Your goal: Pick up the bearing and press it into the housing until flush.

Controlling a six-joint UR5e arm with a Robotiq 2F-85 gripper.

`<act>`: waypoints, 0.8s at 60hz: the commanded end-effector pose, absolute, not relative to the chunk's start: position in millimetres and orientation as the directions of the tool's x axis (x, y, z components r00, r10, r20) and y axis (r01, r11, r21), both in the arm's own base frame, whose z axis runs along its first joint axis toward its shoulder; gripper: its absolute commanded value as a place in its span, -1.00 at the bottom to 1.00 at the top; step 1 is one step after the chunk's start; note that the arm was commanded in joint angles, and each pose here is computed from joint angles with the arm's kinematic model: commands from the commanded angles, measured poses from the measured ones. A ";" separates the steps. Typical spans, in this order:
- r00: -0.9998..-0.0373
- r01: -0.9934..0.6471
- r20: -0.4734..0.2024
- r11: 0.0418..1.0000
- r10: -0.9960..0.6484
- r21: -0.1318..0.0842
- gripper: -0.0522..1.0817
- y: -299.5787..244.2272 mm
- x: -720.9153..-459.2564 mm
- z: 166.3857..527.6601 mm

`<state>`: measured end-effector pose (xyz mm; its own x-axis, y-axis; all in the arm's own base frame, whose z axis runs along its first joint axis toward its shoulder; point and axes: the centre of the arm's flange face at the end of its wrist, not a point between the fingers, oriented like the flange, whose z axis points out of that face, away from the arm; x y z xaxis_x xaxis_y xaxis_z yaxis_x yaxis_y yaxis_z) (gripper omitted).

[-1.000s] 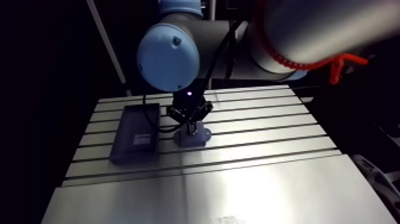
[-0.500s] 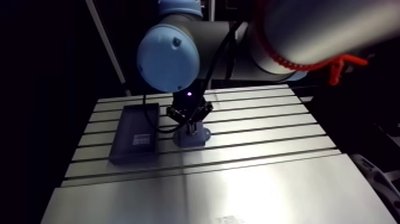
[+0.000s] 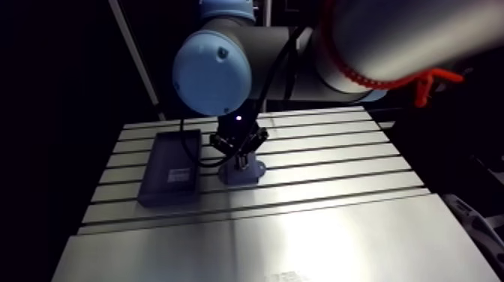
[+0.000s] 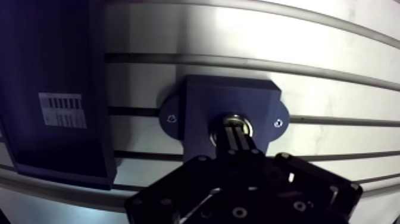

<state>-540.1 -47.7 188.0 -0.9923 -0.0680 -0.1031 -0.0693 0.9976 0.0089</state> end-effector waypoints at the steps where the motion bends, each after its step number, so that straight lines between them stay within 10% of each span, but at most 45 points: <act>1: -0.992 -0.070 -0.103 0.997 -0.069 0.009 0.63 -48.2 -540.0 187.9; 48: -0.992 -0.071 -0.107 0.997 -0.069 0.009 0.63 -47.1 -541.2 184.8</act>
